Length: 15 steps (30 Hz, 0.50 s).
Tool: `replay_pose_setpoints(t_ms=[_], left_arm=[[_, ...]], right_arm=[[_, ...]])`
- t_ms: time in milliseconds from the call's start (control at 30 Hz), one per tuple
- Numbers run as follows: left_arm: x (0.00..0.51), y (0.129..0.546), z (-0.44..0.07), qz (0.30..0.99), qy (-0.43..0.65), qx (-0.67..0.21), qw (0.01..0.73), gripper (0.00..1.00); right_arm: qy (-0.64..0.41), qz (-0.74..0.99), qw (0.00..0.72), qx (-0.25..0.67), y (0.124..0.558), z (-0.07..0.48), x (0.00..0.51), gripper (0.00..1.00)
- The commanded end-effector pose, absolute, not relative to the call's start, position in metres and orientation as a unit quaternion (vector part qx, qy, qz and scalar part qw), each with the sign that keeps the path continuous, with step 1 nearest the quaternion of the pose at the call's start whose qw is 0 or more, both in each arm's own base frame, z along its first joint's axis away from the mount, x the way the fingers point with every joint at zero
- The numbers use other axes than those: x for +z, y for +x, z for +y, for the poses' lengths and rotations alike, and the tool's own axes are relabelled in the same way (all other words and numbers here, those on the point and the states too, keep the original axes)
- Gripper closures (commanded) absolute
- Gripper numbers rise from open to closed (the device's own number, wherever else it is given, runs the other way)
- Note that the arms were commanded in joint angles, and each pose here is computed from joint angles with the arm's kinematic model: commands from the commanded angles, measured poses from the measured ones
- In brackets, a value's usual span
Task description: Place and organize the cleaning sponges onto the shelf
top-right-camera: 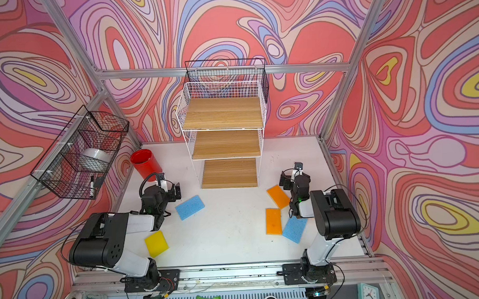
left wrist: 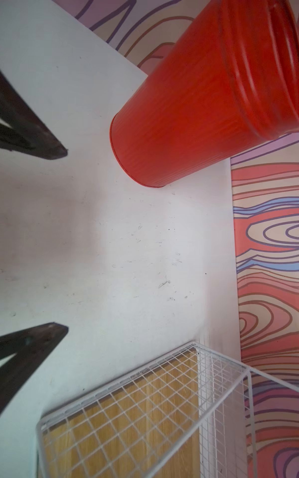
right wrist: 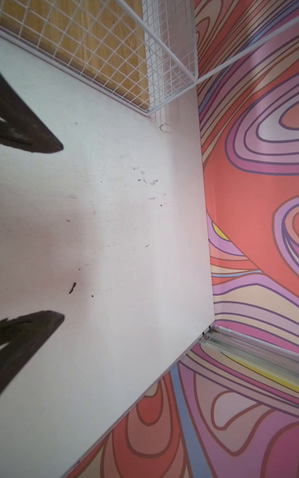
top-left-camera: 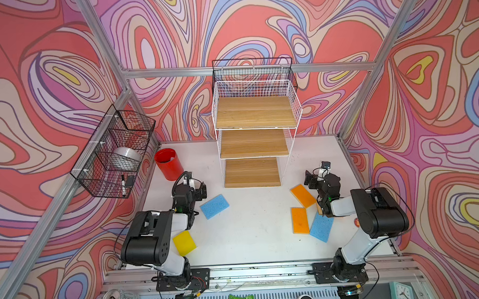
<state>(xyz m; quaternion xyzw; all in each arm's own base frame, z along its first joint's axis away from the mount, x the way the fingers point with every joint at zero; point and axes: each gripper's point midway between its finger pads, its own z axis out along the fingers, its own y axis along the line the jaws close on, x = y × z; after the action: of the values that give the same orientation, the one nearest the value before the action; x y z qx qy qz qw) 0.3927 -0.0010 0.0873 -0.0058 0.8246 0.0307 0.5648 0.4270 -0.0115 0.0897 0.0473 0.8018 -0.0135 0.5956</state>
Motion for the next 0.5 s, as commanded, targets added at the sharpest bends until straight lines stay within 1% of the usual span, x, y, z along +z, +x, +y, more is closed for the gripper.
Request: replay_pose_setpoints(t_ms=[0, 467], left_arm=[[0.0895, 0.3918, 0.0003, 0.820, -0.001, 0.039, 0.571, 0.00], [0.0896, 0.3920, 0.0003, 0.820, -0.001, 0.039, 0.571, 0.00]], right_arm=[[0.045, 0.801, 0.597, -0.015, 0.4284, -0.0120, 0.0921, 0.02], [0.044, 0.800, 0.598, -0.014, 0.4289, -0.0118, 0.0928, 0.02]])
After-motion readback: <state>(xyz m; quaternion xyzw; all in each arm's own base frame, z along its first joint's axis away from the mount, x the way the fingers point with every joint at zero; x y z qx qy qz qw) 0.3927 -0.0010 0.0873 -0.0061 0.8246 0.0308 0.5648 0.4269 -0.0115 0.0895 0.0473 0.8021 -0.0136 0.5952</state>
